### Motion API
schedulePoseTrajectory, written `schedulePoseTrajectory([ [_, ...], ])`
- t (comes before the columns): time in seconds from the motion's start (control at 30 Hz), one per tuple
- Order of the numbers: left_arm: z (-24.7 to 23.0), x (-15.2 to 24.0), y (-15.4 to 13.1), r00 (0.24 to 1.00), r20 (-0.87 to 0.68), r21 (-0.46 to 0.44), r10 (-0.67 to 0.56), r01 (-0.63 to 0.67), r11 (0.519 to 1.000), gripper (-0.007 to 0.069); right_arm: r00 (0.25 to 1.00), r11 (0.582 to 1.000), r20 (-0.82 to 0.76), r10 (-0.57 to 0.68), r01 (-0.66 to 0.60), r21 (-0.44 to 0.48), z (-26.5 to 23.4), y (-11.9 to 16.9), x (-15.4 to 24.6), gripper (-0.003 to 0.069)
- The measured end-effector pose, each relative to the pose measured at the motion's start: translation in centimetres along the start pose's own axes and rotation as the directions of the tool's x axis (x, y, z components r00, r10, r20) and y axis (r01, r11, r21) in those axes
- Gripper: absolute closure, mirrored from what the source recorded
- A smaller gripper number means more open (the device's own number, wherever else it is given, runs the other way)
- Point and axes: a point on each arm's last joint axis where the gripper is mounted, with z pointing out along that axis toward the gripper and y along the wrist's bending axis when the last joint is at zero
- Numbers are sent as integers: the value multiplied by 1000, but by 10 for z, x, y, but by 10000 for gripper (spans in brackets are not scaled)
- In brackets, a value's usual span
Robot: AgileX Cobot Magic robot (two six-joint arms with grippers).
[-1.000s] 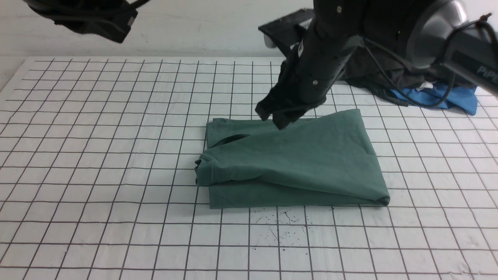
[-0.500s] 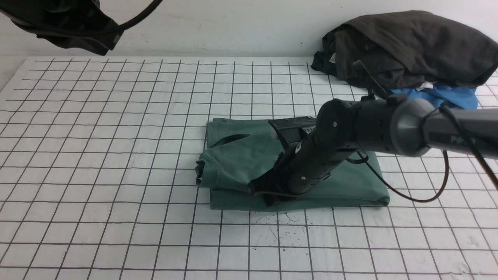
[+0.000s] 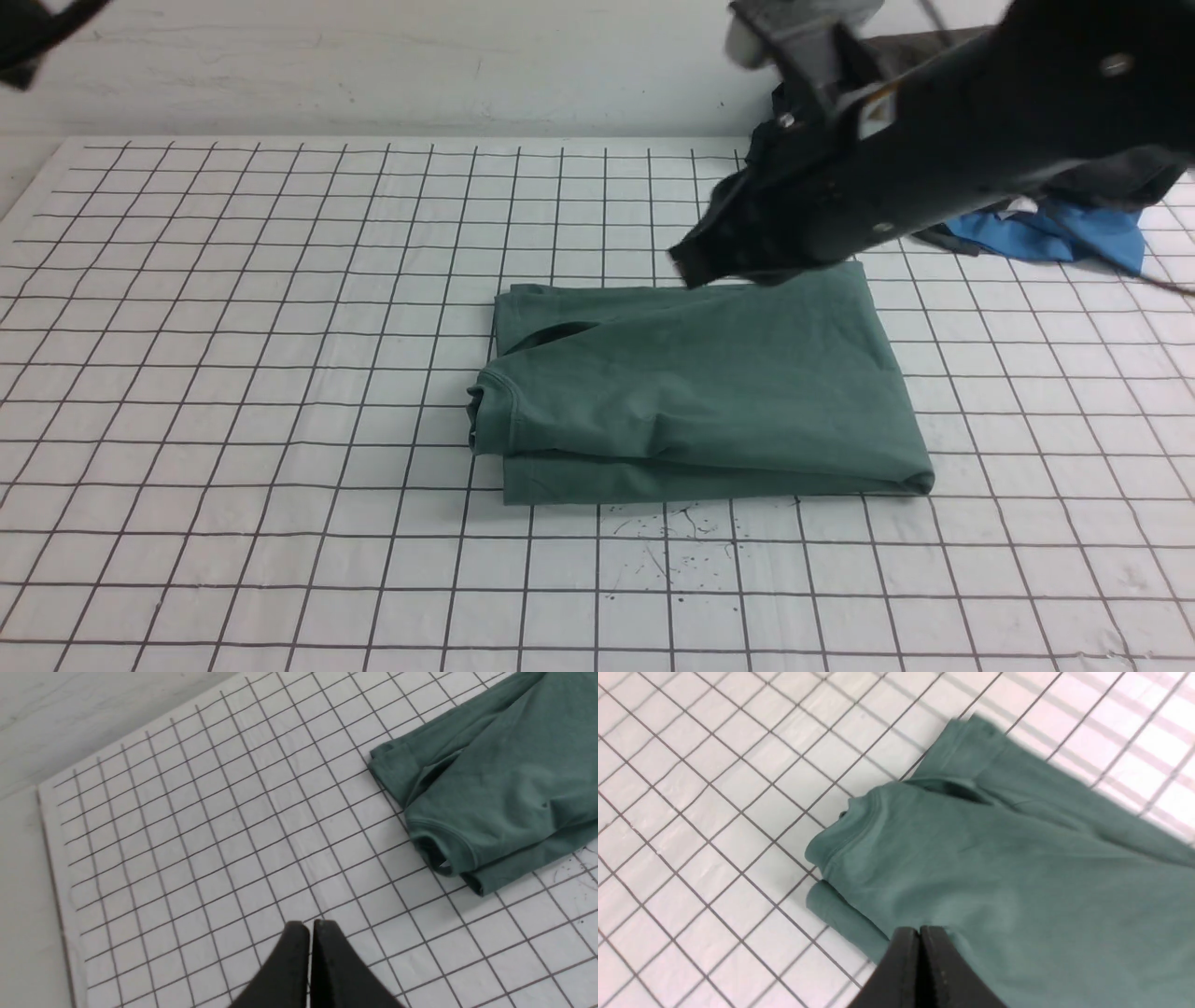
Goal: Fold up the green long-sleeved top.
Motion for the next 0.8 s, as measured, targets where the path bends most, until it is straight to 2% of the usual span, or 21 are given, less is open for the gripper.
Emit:
schedulePoseTrajectory([
  [0.07, -11, 14, -1, 1000, 7, -19, -15, 15, 1000, 633, 1000, 1000, 14, -9, 9, 16, -17, 1, 4, 673],
  [0.1, -22, 36, -3, 999, 9, -40, -31, 32, 999, 633, 999, 999, 44, -16, 14, 32, -42, 4, 11, 673],
  [0.2, -33, 81, -12, 998, -1, -53, -65, 65, 996, 633, 996, 999, 89, -7, 4, 41, -71, 9, 30, 673],
  [0.4, -27, 162, -31, 990, 19, -47, -143, 144, 989, 633, 967, 998, 255, 7, -23, 63, -118, 18, 67, 673],
  [0.43, -27, 164, -32, 989, 19, -47, -146, 147, 988, 633, 967, 998, 254, 7, -24, 64, -117, 17, 68, 673],
  [0.6, -10, 213, -45, 976, 130, -43, -177, 184, 982, 633, 895, 996, 446, 2, -44, 84, -143, 22, 96, 673],
  [0.77, 0, 233, -51, 962, 212, -43, -170, 183, 982, 633, 814, 994, 581, -7, -61, 96, -160, 24, 110, 673],
  [0.8, 1, 237, -53, 951, 259, -43, -167, 185, 982, 633, 777, 993, 629, -13, -66, 102, -166, 25, 115, 673],
])
